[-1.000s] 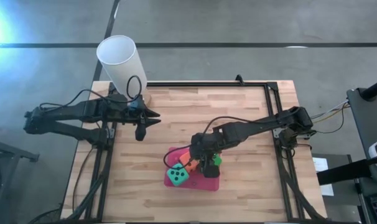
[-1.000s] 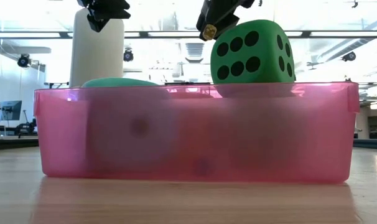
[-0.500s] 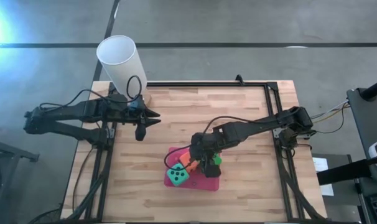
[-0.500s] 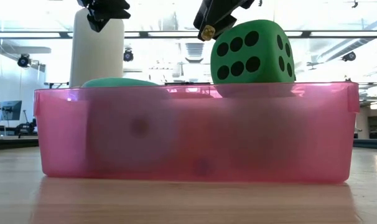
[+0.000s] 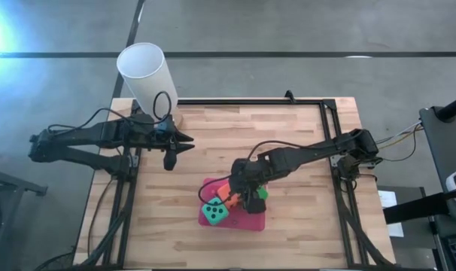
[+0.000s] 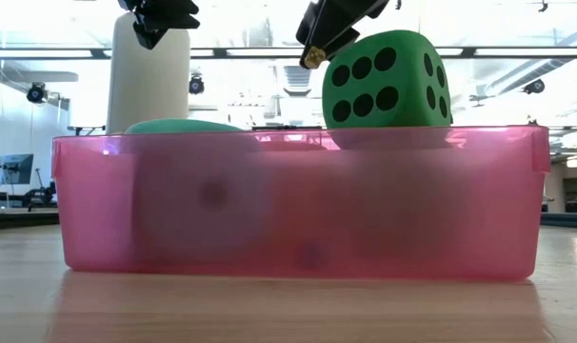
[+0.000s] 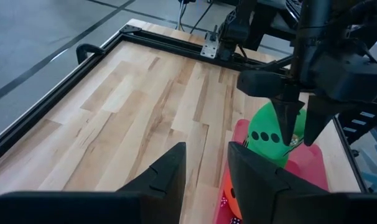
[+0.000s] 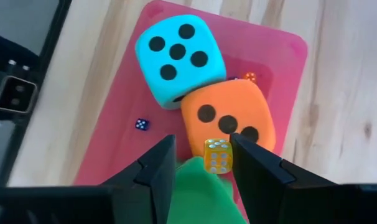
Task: Pick & Place Dice
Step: Put the small yellow dice into the pink bin, then adjust the pink bin
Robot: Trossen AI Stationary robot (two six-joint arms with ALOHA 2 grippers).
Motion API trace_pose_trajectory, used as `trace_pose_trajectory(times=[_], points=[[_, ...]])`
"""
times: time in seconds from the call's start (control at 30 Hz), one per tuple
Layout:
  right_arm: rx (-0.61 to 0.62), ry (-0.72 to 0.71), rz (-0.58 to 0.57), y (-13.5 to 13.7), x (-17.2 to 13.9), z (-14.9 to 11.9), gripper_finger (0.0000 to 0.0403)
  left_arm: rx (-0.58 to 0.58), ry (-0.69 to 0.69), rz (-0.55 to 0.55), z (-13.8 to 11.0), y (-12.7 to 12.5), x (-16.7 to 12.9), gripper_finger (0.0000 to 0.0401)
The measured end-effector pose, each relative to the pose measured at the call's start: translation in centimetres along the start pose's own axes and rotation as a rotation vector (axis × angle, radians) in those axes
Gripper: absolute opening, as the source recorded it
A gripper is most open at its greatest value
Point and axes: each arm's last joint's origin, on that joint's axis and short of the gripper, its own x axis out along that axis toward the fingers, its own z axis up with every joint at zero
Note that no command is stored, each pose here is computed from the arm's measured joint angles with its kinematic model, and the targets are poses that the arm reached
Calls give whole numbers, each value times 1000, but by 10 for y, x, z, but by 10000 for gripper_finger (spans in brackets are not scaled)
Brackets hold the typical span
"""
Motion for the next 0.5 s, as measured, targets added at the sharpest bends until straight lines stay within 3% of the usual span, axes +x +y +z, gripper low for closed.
trace_pose_trajectory(times=[0.13,0.5], points=[[34,4,50,1,0,0,136,0,0,0,0,0,0,127],[53,67,47,2,-1,-6,130,1,1,-3,0,0,0,125]])
